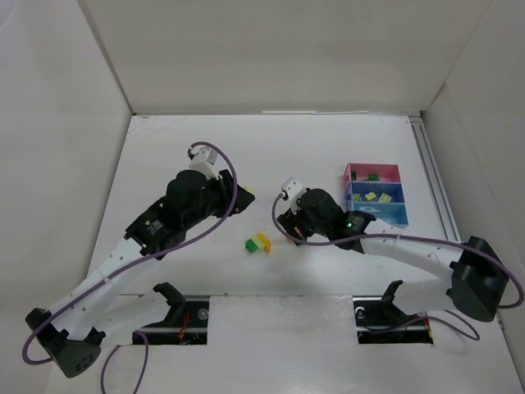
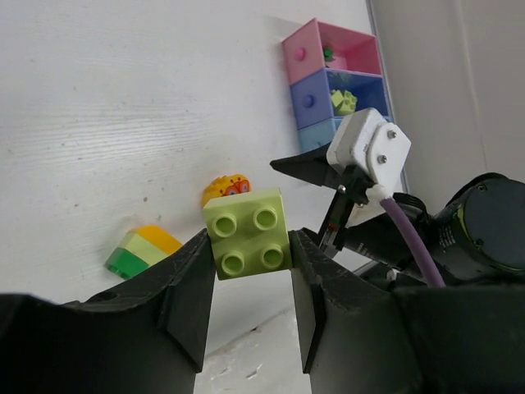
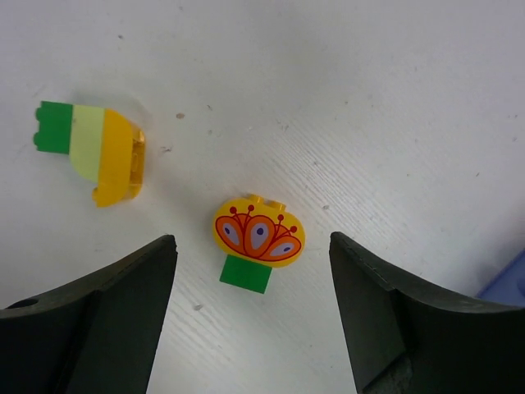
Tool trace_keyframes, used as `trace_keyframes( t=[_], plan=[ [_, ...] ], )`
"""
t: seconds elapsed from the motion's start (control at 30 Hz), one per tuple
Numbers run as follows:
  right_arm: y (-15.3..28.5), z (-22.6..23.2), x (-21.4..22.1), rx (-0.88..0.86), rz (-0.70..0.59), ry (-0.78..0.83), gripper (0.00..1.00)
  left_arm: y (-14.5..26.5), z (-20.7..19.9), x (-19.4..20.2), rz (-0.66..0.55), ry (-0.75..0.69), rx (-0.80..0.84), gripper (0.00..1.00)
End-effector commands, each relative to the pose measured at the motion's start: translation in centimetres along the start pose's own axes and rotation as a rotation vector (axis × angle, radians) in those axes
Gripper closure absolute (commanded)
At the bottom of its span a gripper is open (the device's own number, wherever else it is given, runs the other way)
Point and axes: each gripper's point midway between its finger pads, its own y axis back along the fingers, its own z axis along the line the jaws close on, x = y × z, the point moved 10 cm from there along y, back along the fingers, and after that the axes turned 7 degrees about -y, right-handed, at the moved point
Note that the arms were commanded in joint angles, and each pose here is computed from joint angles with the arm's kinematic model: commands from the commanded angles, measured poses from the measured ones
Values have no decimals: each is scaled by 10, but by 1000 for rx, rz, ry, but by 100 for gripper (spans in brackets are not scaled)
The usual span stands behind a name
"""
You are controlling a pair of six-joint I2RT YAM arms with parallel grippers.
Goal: Sort the legos into containers by color
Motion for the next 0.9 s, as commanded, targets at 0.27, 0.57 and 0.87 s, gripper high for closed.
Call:
trace_keyframes(
  t=[0.27,0.57,0.87],
  plan=[
    [118,1,-63,-299,-828,134,20,3,-15,-28,52,73,693,79],
    [147,8,-96,-397,-1012,263,14,30,-29,-37,23,40,840,79],
    [130,17,-135,-402,-1034,373,12,38,-30,-38,7,28,823,79]
  ],
)
